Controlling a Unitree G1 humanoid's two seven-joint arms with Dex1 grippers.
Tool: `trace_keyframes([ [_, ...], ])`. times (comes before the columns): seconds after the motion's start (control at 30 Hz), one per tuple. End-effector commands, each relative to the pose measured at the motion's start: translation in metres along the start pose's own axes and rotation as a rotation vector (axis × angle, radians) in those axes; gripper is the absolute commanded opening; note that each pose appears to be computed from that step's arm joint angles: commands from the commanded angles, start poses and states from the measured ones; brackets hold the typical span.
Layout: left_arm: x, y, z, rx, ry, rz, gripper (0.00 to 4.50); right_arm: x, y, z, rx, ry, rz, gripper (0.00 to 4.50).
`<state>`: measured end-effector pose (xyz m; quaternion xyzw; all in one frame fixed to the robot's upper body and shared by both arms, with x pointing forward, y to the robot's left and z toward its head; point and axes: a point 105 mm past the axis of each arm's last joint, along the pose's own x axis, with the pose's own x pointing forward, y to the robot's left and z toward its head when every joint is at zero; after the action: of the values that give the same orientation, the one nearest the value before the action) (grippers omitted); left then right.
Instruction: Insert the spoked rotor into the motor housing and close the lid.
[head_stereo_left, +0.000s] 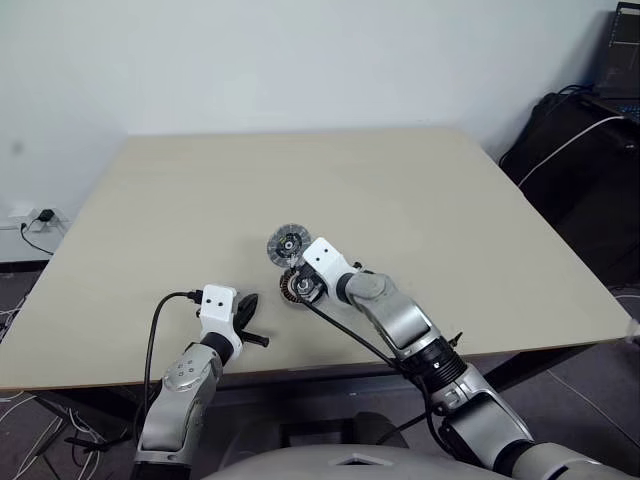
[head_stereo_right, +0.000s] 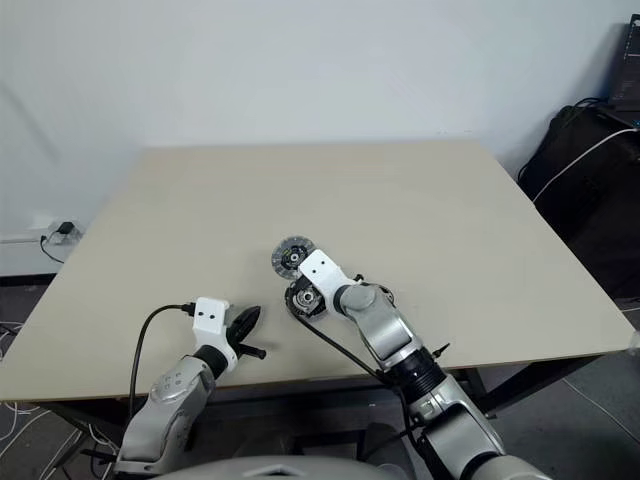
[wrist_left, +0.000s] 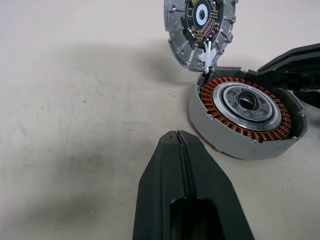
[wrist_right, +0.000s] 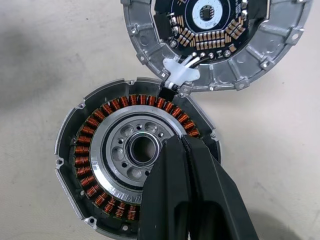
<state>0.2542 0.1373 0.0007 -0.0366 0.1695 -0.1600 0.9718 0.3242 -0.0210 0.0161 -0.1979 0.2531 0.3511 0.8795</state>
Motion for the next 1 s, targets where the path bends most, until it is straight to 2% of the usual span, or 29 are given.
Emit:
trace_keyframes([
  [0.03, 0.002, -0.003, 0.007, 0.009, -0.028, -0.011, 0.0, 0.001, -0.001, 0.018, -0.034, -0.054, 0.002, 0.03],
  [0.77, 0.001, -0.002, 0.008, 0.006, -0.032, 0.003, 0.0, 0.012, 0.004, 0.008, -0.021, -0.016, 0.034, 0.03],
  [0.87, 0.001, -0.002, 0.008, 0.006, -0.032, 0.002, 0.0, 0.007, 0.0, 0.018, 0.002, -0.08, 0.016, 0.03],
  [1.0, 0.001, -0.002, 0.01, 0.011, -0.039, -0.001, 0.0, -0.017, -0.02, 0.04, 0.084, -0.241, -0.044, 0.03],
])
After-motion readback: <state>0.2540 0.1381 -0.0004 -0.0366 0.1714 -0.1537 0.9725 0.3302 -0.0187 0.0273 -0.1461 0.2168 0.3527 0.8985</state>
